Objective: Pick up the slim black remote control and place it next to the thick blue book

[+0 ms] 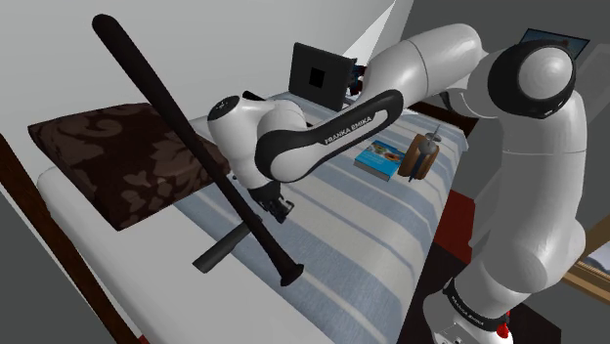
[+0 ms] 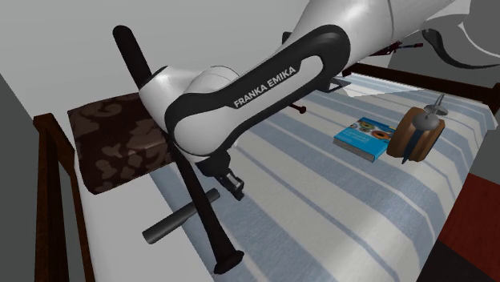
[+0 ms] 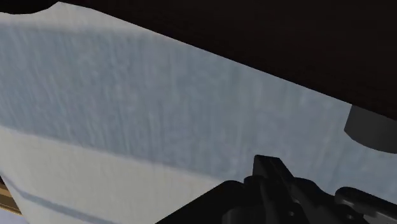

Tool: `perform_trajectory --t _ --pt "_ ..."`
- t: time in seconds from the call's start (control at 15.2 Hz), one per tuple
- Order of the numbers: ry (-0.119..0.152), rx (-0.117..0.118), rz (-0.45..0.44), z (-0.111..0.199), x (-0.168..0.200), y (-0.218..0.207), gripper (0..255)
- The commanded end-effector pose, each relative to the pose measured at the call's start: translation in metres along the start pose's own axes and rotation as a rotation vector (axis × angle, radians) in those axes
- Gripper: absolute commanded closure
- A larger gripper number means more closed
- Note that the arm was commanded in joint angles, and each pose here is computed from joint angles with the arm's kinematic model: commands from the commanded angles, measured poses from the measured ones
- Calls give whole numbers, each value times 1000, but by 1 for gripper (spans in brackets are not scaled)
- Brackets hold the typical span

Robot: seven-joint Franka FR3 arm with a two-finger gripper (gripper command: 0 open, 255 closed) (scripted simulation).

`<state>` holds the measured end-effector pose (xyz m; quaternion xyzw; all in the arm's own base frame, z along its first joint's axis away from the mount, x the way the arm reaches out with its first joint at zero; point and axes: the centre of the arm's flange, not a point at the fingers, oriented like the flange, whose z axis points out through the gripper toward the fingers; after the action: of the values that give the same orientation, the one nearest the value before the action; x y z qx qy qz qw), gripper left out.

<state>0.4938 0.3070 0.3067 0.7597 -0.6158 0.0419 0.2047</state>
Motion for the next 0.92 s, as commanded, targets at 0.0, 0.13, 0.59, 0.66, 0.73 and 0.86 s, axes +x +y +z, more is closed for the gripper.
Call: perform_trajectory --t 0.0,0.13,0.59,0.66,0.73,0.86 --pt "-313 295 -14 -22 -44 -38 255" --pt "26 -2 17 -3 -2 2 0" --pt "-165 118 29 -41 -53 0 0" --pt "-192 135 31 -47 -60 0 0" --pt "-219 152 33 -53 -66 0 0" --pt "12 -15 62 -28 -40 9 0"
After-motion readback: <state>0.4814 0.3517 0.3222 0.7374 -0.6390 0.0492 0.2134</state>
